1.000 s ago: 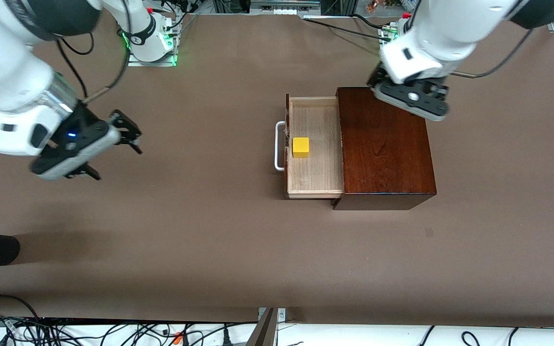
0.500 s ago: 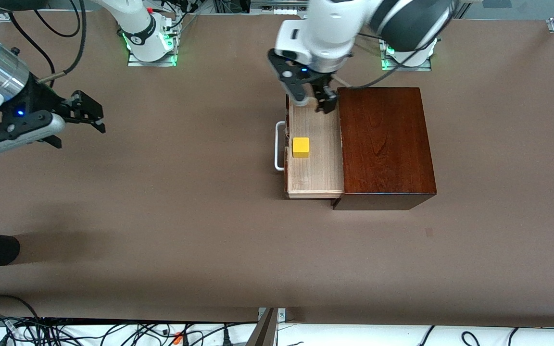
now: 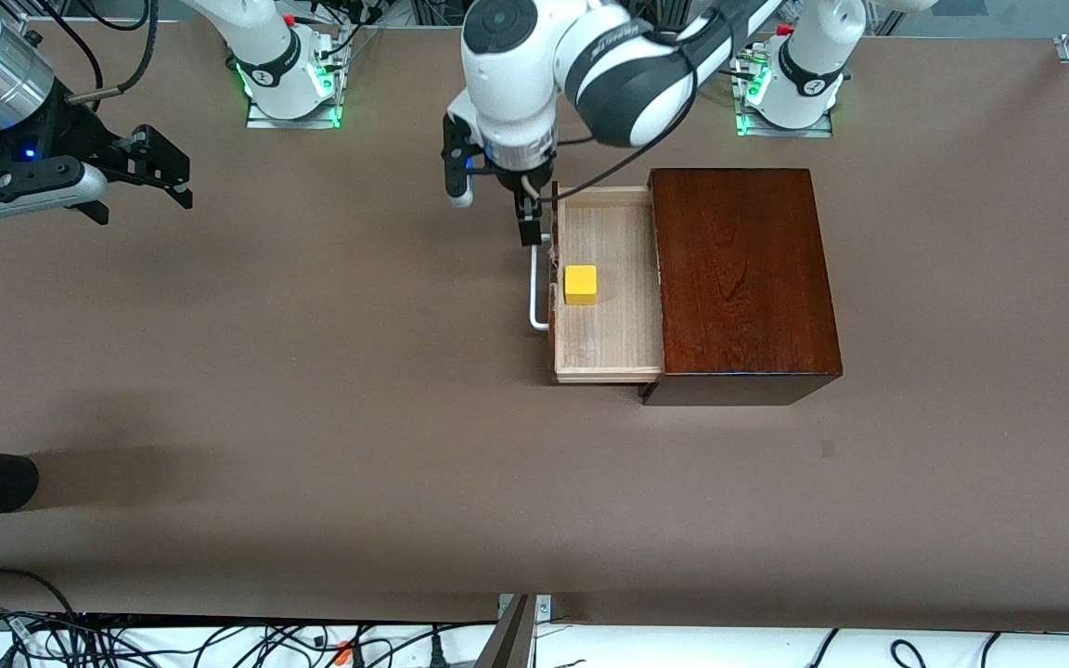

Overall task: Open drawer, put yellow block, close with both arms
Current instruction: 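Raise the right gripper away while the left gripper moves toward the drawer, then push the drawer shut with the left gripper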

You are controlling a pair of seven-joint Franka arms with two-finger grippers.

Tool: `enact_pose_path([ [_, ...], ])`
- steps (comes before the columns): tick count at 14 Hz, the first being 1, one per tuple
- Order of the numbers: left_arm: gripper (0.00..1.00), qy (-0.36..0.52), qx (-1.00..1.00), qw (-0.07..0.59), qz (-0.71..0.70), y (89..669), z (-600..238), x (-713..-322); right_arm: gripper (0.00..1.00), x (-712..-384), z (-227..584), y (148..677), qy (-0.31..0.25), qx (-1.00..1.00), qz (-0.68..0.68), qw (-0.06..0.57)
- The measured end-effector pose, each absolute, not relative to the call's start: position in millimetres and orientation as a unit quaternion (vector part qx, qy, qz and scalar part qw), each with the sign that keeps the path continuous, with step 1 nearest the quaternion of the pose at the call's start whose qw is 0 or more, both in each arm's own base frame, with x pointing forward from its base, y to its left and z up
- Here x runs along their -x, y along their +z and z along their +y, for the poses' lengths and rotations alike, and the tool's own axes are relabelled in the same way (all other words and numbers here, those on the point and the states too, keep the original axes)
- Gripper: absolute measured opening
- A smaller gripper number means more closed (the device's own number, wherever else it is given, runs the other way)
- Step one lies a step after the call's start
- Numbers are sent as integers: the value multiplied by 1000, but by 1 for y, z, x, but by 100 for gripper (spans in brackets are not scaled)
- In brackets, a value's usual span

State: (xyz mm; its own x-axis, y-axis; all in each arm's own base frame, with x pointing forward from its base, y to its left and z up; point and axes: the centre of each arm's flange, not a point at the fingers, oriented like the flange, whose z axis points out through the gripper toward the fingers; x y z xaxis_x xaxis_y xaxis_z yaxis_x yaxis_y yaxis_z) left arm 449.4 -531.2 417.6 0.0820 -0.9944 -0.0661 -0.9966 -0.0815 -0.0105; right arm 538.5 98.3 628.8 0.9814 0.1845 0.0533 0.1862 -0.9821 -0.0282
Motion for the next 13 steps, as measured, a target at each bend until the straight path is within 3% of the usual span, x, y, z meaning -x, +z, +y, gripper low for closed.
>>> enact_pose_path([
  [5, 100, 26, 698, 58, 713, 356, -535, -468, 100, -554, 65, 614, -27, 998, -62, 15],
  [13, 100, 33, 679, 79, 729, 323, -540, -468, 100, -554, 62, 612, -22, 998, -58, 15],
])
